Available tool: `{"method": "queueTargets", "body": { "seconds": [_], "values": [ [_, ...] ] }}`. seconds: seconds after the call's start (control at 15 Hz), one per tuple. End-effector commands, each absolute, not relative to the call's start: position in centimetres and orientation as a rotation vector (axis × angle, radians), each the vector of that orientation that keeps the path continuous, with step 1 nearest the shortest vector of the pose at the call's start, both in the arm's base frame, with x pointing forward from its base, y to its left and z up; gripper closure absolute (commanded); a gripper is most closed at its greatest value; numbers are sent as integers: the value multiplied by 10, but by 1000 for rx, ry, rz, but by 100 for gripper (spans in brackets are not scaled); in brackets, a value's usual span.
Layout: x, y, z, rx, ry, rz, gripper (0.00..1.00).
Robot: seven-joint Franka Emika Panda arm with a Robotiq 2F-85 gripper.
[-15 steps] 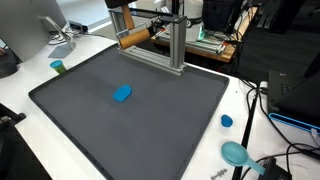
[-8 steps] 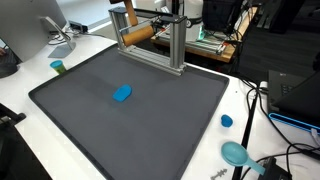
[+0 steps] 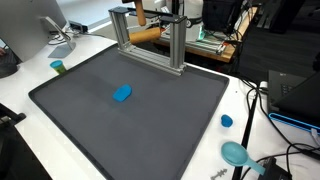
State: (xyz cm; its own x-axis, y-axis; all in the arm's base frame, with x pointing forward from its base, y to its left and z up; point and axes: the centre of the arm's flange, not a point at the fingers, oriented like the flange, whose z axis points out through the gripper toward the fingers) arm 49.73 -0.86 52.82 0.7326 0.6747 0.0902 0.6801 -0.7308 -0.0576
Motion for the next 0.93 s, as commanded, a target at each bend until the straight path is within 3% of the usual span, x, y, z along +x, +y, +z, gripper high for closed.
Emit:
{"method": "queueTargets", "body": {
  "seconds": [0.0, 0.07, 0.13, 0.87],
  "values": [
    [478, 24, 518, -2976, -836, -69, 78],
    [490, 12, 521, -2910, -963, -69, 78],
    [489, 18, 518, -2914, -951, -55, 53],
    [491, 13, 514, -2909, -945, -47, 53]
  ]
}}
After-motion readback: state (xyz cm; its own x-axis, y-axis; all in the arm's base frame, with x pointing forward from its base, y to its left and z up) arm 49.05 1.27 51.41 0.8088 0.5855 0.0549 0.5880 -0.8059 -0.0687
